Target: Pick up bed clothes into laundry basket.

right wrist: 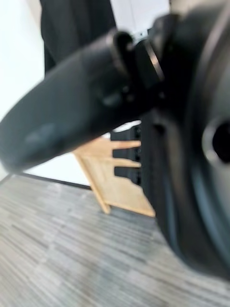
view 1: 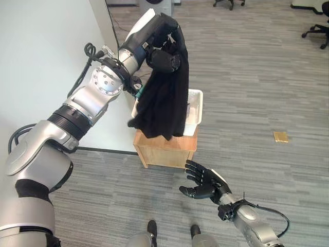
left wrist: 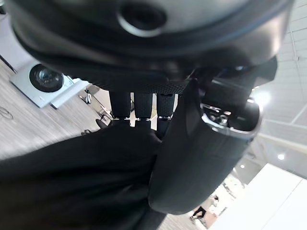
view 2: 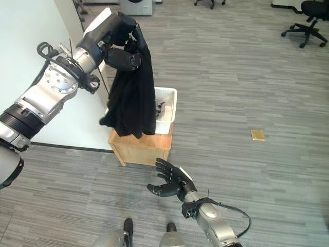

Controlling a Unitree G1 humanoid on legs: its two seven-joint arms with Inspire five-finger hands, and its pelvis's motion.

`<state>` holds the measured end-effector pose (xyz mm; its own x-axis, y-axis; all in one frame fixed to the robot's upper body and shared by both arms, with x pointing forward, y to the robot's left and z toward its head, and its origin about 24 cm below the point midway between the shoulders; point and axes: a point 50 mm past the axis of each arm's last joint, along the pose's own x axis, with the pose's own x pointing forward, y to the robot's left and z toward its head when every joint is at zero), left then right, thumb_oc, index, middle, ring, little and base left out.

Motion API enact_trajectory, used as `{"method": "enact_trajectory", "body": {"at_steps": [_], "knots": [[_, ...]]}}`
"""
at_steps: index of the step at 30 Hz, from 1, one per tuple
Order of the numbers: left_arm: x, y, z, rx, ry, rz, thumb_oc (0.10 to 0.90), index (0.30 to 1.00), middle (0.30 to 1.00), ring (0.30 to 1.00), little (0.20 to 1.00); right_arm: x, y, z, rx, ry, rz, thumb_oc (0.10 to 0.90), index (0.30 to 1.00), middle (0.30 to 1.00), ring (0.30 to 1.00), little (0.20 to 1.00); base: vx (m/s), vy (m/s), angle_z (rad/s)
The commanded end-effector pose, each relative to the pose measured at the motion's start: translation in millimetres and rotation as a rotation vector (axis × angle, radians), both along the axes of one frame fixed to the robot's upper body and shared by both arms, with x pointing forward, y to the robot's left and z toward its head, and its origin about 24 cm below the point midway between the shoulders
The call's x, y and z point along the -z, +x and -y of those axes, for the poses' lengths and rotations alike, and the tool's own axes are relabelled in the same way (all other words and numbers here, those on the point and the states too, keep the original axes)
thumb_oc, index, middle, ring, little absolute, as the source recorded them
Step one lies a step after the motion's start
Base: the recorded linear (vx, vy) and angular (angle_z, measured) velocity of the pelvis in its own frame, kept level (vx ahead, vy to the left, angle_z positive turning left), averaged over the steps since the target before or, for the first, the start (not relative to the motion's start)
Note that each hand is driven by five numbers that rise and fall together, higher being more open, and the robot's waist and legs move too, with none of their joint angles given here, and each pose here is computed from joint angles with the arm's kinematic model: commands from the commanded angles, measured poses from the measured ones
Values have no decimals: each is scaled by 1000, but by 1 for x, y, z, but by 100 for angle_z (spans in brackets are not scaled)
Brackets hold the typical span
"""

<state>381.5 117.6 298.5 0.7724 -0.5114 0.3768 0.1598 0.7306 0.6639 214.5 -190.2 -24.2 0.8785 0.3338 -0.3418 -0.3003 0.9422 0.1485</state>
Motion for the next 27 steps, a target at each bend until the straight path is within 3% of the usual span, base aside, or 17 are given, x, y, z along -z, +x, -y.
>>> {"method": "enact_trajectory", "body": {"at_steps": [1,4,8,10,15,16,17,18,27], "knots": [[-105,-31,-1,38,-216,364,400,300,300,300,300,-39,13,8,6,16,217,800,900,900,900,900,327,-12,13],[-109,-30,-13,-1,-197,369,400,300,300,300,300,-40,18,3,-19,-14,225,800,900,900,900,900,371,72,-31],[-116,-34,-33,-63,-167,394,400,300,300,300,300,-42,31,-29,-63,116,236,800,900,900,900,900,359,153,-107],[-118,-36,-41,-90,-152,412,400,300,300,300,300,-42,32,-37,-109,90,248,800,900,900,900,900,314,242,-43],[-131,-39,-37,-73,-164,427,400,300,300,300,300,-44,36,-33,-101,64,254,800,900,900,900,900,291,-23,44],[-146,-50,-43,-111,-147,524,400,300,300,300,300,-43,35,-26,-132,19,259,800,900,900,900,900,193,-120,69],[-144,-51,-41,-60,-151,471,400,300,300,300,300,-40,34,-19,-76,-23,248,800,900,900,900,900,209,-90,102],[-143,-49,-33,-50,-135,469,400,300,300,300,300,-40,33,-18,-71,-9,243,800,900,900,900,900,132,-42,78],[-155,-58,-39,-67,-104,520,400,300,300,300,300,-26,19,-4,-6,46,170,800,900,900,900,900,43,-35,13]]}}
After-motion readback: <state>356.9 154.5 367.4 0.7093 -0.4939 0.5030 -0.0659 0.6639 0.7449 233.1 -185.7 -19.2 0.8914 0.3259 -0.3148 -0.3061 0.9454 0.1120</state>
